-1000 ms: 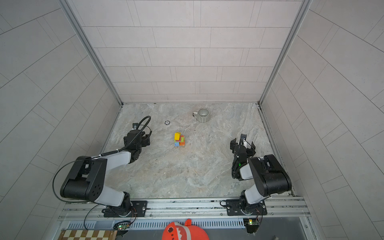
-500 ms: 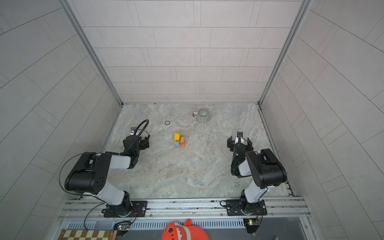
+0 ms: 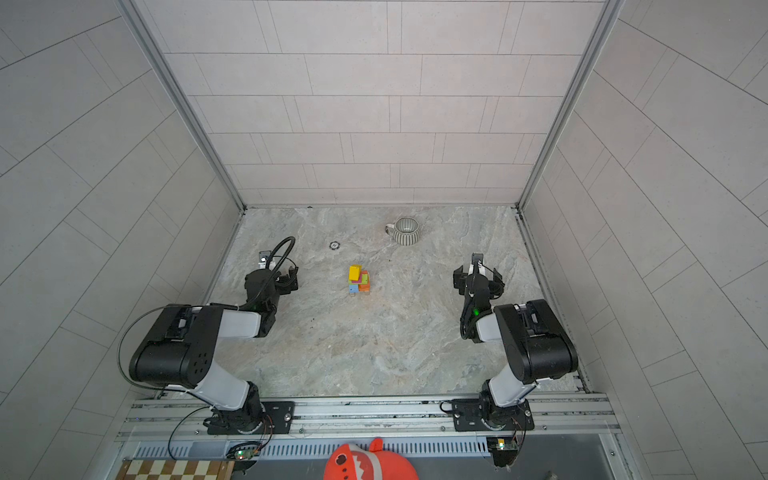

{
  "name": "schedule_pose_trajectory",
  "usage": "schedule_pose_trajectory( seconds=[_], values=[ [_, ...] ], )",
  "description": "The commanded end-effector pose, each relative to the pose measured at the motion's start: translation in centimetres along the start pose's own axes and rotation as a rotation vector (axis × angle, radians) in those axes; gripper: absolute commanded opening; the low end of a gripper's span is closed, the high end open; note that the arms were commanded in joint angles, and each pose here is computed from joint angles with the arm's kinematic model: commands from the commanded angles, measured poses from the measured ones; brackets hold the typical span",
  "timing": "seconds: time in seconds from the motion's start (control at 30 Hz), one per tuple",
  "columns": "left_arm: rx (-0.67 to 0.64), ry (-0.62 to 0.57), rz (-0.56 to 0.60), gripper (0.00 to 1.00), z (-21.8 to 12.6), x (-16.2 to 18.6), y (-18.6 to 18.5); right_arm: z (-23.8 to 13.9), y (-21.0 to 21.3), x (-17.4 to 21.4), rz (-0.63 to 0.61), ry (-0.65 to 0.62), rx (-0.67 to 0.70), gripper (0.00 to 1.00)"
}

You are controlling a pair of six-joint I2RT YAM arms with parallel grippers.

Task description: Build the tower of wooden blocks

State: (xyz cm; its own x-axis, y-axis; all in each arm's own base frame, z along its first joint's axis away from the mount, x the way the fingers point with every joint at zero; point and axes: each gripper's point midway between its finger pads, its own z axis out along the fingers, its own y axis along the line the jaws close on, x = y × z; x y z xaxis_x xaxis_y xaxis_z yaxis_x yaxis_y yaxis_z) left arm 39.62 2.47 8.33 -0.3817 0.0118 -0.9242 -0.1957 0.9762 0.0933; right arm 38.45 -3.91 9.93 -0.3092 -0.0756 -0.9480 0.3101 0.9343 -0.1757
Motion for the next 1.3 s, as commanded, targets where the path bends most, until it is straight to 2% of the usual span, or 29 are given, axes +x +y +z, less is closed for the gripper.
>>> schedule_pose_trajectory(
  seconds=[0.0,0.93,1.0,1.07,1.13,1.23,1.27],
  values=[
    [0.003,-0.028,0.000,1.00,-0.1,-0.4,0.0,0.0,0.0,0.4,-0.022,0.010,0.004,0.99],
    [0.022,-0.025,-0.009,1.00,0.0,-0.4,0.0,-0.1,0.1,0.3,-0.024,0.004,0.004,0.99],
    [0.053,-0.053,-0.002,1.00,-0.6,-0.4,-0.4,-0.9,-0.3,0.0,0.000,-0.047,0.009,0.99],
    [0.107,-0.129,0.002,1.00,-2.4,0.0,-0.9,-2.8,-1.7,0.2,0.059,-0.133,0.040,0.99],
    [0.135,-0.202,-0.009,1.00,-4.0,0.1,-1.0,-2.6,-2.0,0.4,0.063,-0.115,0.065,0.99],
    [0.099,-0.150,-0.004,1.00,-2.2,-0.3,-0.8,-1.4,-1.2,0.3,0.026,-0.063,0.051,0.99],
    [0.088,-0.092,0.003,1.00,-1.7,0.4,-0.7,-1.0,-1.0,0.3,0.016,-0.041,0.049,0.99]
  ],
)
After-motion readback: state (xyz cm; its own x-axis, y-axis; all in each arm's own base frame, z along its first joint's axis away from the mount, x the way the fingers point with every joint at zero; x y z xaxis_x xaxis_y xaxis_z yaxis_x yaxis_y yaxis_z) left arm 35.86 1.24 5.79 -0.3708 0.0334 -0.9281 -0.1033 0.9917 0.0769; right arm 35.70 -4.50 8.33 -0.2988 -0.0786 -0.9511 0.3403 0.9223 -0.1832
